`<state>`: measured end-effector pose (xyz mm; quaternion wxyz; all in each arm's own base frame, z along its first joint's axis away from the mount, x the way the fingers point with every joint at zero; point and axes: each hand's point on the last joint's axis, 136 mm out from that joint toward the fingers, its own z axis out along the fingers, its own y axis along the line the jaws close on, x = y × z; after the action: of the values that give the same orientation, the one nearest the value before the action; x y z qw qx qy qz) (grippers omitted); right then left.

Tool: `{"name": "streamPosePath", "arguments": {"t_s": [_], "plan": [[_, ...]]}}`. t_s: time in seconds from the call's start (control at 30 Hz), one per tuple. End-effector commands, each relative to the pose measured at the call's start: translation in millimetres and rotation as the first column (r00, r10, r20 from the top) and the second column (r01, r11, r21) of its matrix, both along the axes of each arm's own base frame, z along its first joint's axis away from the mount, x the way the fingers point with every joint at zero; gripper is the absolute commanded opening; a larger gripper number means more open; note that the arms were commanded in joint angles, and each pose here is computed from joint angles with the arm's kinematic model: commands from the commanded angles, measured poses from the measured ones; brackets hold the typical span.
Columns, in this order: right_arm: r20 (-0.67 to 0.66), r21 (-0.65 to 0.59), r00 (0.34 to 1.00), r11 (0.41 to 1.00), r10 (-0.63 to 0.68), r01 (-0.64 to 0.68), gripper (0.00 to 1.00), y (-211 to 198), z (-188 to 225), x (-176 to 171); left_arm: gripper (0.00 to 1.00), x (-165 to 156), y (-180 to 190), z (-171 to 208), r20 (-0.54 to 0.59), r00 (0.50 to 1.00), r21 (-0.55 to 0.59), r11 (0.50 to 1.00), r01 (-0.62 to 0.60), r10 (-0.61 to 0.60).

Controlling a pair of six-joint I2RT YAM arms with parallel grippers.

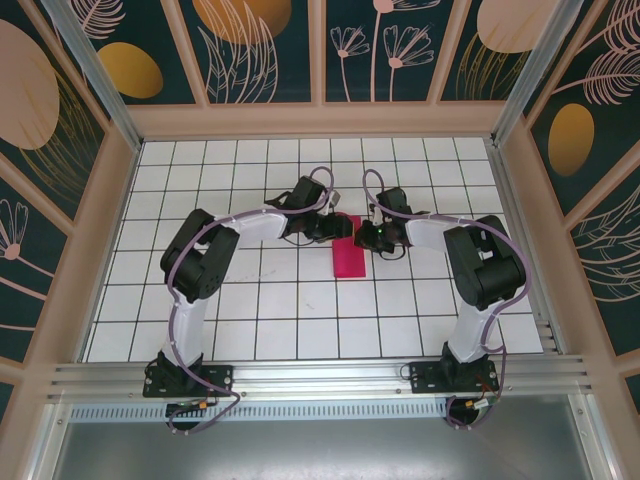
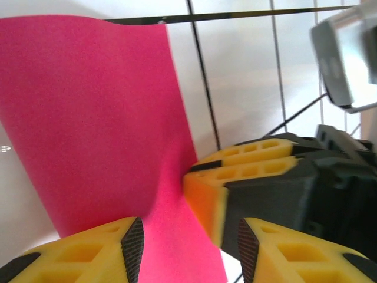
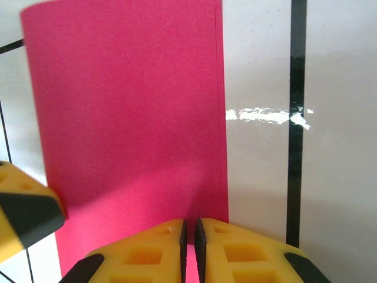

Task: Fold a paper plane with a square sheet of paper (fold left side to right side)
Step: First fold the square sheet of paper in half at the center of the table, then hold the square sheet of paper at the center of the table.

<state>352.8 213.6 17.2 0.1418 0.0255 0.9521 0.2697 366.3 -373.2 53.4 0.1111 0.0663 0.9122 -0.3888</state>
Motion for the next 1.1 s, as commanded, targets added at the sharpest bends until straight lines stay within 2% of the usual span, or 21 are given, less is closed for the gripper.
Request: {"name": "streamPosePath", "arguments": {"t_s": [0.0,0.27,0.63,0.77,1.07], "plan": [[-0.083,-0.092,0.997,0.996,-0.006,-0.002,0.18,-12.4,-26.5,-14.9,0.49,-2.9,7.0,-19.8,-0.013,1.000,0.064,0.998,-0.013,0.014],[-0.086,-0.104,0.996,0.995,-0.005,-0.004,0.18,-13.6,-28.8,-15.2,0.49,-4.0,23.1,-42.9,-0.017,0.999,0.164,0.986,-0.037,0.040],[-0.076,-0.108,0.997,0.994,-0.003,-0.005,0.18,-13.7,-26.8,-12.7,0.49,-11.4,31.1,-61.4,-0.041,0.998,0.198,0.979,-0.037,0.046],[-0.031,-0.088,0.999,0.996,0.017,-0.020,0.17,-9.0,-14.3,-4.8,0.49,-14.1,32.7,-64.7,-0.049,0.998,0.204,0.978,-0.035,0.046],[0.103,-0.058,0.994,0.998,0.034,-0.028,0.18,-2.1,42.3,20.6,0.48,-18.8,37.0,-72.4,-0.066,0.996,0.218,0.975,-0.039,0.055]]}}
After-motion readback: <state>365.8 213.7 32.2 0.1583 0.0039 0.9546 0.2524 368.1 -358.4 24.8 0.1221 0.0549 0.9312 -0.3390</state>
